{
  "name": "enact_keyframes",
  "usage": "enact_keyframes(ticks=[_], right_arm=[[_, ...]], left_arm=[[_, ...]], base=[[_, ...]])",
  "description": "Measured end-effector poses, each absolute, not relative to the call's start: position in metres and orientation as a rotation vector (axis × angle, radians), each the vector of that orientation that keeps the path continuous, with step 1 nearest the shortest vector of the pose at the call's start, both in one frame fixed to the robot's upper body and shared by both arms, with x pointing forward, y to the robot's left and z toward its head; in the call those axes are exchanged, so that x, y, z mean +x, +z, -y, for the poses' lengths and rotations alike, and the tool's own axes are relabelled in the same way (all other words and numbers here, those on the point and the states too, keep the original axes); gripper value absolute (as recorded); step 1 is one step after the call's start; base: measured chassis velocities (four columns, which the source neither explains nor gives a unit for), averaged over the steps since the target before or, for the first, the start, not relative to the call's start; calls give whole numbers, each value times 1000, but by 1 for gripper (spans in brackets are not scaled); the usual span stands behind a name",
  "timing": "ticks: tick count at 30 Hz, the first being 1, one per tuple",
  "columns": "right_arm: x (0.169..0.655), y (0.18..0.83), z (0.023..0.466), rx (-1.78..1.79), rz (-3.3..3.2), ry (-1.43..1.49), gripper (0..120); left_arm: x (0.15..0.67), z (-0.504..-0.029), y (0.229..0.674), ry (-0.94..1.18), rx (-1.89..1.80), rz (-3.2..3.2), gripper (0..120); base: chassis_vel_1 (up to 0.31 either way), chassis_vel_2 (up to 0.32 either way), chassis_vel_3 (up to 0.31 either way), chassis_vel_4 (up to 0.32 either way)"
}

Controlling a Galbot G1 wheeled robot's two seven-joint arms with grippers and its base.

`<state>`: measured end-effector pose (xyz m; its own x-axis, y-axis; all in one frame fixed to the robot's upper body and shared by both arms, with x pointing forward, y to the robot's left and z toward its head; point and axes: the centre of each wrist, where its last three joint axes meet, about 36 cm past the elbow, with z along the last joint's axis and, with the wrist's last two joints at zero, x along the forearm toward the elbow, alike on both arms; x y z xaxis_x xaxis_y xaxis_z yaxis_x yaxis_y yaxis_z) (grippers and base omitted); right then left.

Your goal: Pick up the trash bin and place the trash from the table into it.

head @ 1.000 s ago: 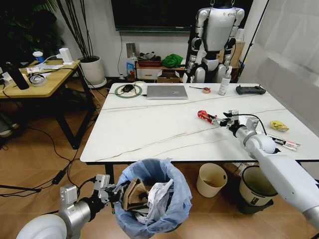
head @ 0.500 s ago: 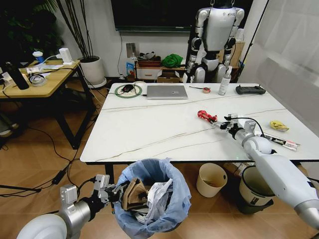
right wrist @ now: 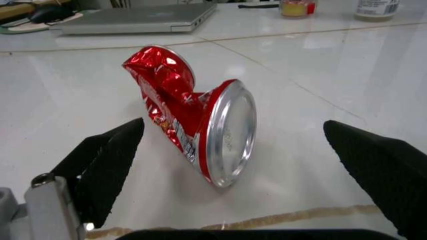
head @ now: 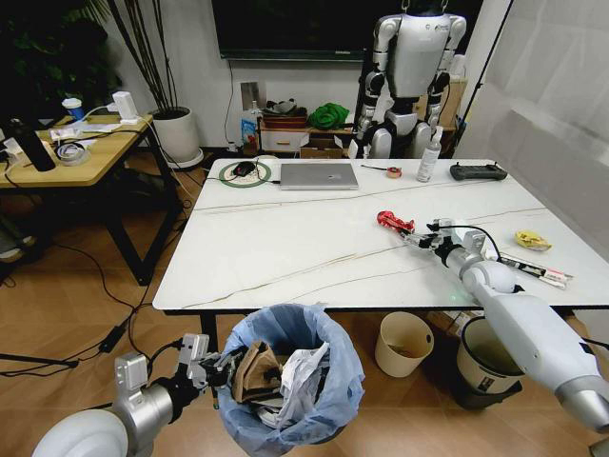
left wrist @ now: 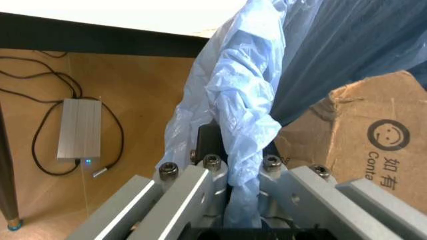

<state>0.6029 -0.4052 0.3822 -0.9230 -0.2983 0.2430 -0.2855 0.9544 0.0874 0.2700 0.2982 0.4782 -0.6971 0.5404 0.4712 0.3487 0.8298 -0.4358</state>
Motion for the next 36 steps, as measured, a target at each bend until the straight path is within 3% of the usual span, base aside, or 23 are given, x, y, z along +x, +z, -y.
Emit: enact_keyframes(ticks=[8, 10, 12, 23, 29, 36], right_arm=[[603, 377, 406, 441, 2846, -80, 73], [603, 378, 407, 441, 2847, -79, 62], [603, 378, 407, 441, 2847, -78, 61], [601, 376, 409, 447, 2843, -75, 15], [600, 375, 409, 453, 2843, -74, 4], [600, 374, 409, 462, 2842, -72, 3]], left_arm=[[270, -298, 478, 421, -648, 2408, 0], [270, -298, 478, 421, -649, 2409, 0], [270, -298, 478, 421, -649, 2409, 0], [270, -299, 477, 419, -648, 2408, 0], [271, -299, 477, 419, -648, 2409, 0], [272, -300, 476, 418, -646, 2410, 0]], base=[[0, 0, 0, 0], [0, 0, 0, 0], [0, 0, 0, 0], [0, 0, 0, 0], [0, 0, 0, 0], [0, 0, 0, 0]])
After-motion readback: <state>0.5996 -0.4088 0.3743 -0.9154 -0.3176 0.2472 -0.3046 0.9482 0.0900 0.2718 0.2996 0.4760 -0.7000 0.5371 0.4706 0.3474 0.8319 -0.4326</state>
